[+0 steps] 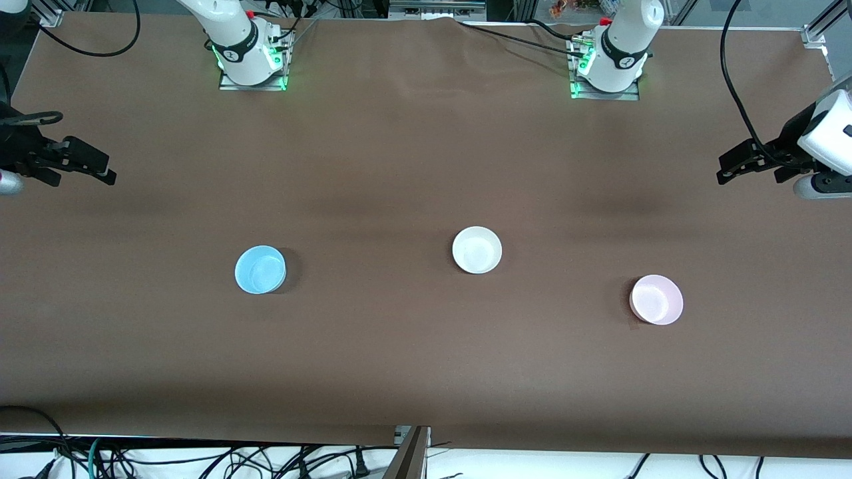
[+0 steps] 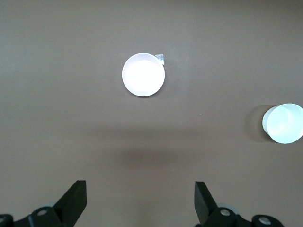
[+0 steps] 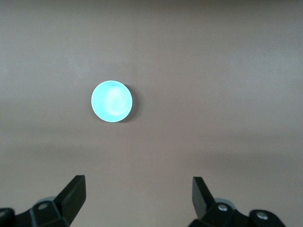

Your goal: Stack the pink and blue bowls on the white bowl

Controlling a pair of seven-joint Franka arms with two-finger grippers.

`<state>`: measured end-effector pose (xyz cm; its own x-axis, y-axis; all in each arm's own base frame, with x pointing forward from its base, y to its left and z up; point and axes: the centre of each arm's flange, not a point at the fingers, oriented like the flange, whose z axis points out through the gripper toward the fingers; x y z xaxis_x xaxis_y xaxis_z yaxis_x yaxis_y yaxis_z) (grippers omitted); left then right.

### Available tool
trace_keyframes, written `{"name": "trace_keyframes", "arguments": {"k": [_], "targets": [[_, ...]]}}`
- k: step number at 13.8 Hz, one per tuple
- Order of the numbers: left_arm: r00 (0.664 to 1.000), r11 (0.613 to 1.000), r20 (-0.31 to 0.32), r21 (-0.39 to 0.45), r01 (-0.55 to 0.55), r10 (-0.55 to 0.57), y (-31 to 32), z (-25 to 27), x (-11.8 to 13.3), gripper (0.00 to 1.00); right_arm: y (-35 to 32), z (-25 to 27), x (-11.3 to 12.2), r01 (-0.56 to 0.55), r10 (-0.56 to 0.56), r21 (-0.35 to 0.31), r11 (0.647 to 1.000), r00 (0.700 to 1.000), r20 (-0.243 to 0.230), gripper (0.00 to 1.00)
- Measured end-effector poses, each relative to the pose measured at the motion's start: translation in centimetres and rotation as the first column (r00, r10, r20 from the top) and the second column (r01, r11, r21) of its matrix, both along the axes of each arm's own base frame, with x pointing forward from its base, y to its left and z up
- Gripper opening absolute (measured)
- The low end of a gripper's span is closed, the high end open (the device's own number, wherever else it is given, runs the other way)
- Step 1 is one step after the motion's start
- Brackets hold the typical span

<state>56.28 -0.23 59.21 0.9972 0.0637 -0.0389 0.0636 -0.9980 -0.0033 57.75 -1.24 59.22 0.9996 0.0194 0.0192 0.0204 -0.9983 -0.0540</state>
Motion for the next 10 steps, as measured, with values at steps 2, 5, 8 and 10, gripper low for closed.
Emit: {"name": "trace_keyframes", "arguments": {"k": [2, 5, 8, 10], "targets": [[1.000, 1.000, -0.001, 0.000, 0.001, -0.001, -0.1, 0.0, 0.0, 1.00, 1.1, -0.6, 0.5, -0.018, 0.018, -0.001, 1.000, 1.000, 0.000, 1.00], [1.000, 1.000, -0.002, 0.000, 0.003, -0.003, -0.2, 0.0, 0.0, 1.00, 2.9, -1.4, 0.9, -0.047, 0.047, -0.002, 0.999, 0.999, -0.007, 1.00], [1.000, 1.000, -0.002, 0.000, 0.003, -0.003, -0.2, 0.0, 0.0, 1.00, 2.8, -1.2, 1.0, -0.046, 0.046, -0.002, 0.999, 0.999, -0.002, 1.00], [1.000, 1.000, -0.002, 0.000, 0.003, -0.003, -0.2, 0.0, 0.0, 1.00, 2.7, -0.3, 1.1, -0.045, 0.045, -0.003, 0.999, 0.999, 0.016, 1.00]]}}
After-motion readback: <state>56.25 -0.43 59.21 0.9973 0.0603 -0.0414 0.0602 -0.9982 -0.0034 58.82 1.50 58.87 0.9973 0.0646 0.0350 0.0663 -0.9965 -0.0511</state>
